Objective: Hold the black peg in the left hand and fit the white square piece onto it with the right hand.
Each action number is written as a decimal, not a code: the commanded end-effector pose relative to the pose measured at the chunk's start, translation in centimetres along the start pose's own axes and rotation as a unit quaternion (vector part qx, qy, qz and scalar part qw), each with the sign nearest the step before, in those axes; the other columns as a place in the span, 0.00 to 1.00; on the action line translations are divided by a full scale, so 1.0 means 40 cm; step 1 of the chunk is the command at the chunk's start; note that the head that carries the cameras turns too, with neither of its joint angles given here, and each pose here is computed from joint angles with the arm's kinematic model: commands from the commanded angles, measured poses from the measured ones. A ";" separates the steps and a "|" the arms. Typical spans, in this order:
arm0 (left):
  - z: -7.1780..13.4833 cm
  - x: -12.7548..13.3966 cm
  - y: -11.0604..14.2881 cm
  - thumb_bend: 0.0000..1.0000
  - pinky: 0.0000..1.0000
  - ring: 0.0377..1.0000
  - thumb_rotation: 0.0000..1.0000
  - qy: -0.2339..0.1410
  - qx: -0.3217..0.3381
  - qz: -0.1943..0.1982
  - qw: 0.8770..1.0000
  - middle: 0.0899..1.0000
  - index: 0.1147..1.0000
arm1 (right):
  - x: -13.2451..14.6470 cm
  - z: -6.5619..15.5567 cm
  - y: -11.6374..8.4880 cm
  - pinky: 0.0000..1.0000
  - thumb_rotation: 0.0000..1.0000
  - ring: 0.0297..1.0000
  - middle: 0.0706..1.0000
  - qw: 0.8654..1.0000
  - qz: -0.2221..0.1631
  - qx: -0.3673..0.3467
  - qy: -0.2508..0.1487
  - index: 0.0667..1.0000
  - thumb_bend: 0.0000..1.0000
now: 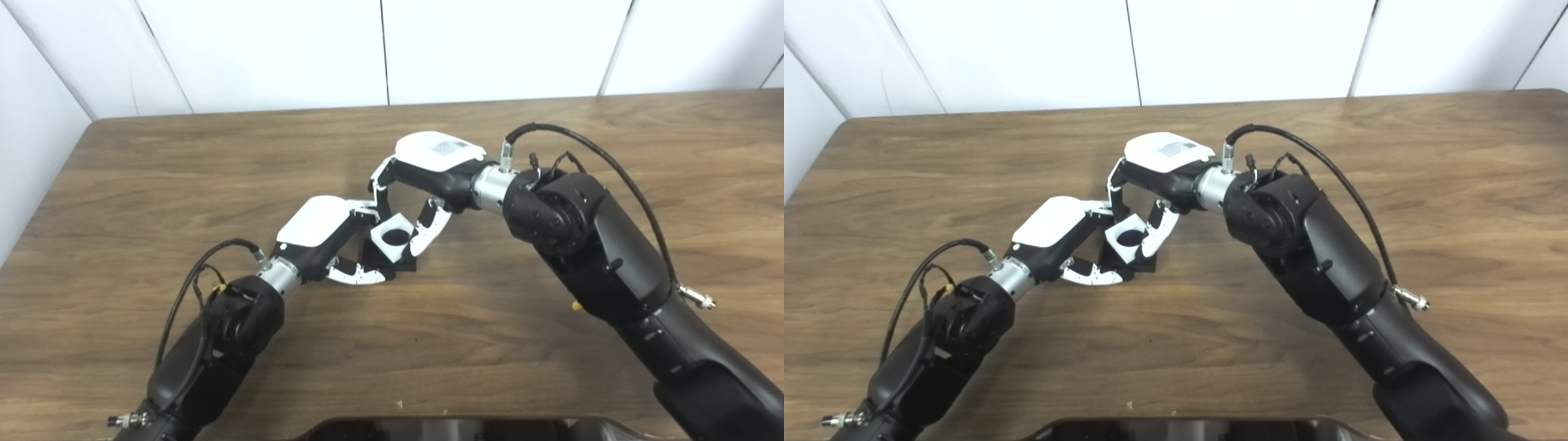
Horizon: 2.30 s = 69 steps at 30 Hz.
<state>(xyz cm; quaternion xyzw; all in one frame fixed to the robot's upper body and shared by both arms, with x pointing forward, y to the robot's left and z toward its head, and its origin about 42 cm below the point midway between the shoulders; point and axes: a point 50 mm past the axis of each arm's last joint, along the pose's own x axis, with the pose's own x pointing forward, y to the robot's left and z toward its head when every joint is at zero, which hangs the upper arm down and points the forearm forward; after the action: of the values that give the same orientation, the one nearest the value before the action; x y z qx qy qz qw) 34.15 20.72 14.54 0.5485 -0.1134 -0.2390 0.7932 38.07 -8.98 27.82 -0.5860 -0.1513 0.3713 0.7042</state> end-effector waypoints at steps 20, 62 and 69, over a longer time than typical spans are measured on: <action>-0.064 -0.049 -0.065 0.80 0.85 0.84 0.27 0.074 0.034 -0.083 0.993 0.85 0.52 | 0.014 -0.031 -0.038 0.81 0.14 0.86 0.77 0.999 -0.035 -0.008 0.014 0.44 0.52; -0.055 -0.034 -0.070 0.80 0.84 0.83 0.26 0.067 0.036 -0.083 0.994 0.84 0.51 | 0.037 0.055 -0.093 0.84 0.15 0.87 0.76 0.998 -0.044 -0.039 -0.033 0.44 0.51; -0.056 -0.037 -0.071 0.80 0.84 0.83 0.25 0.070 0.033 -0.083 0.994 0.84 0.51 | 0.038 0.054 -0.080 0.81 0.15 0.85 0.76 0.997 -0.033 -0.054 -0.036 0.44 0.51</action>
<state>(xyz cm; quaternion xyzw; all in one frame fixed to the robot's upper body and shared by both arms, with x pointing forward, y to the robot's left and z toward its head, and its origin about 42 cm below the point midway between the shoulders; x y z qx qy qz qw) 34.15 20.56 14.70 0.5519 -0.1111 -0.2375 0.7916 38.65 -6.94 28.65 -0.5947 -0.1742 0.3758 0.6891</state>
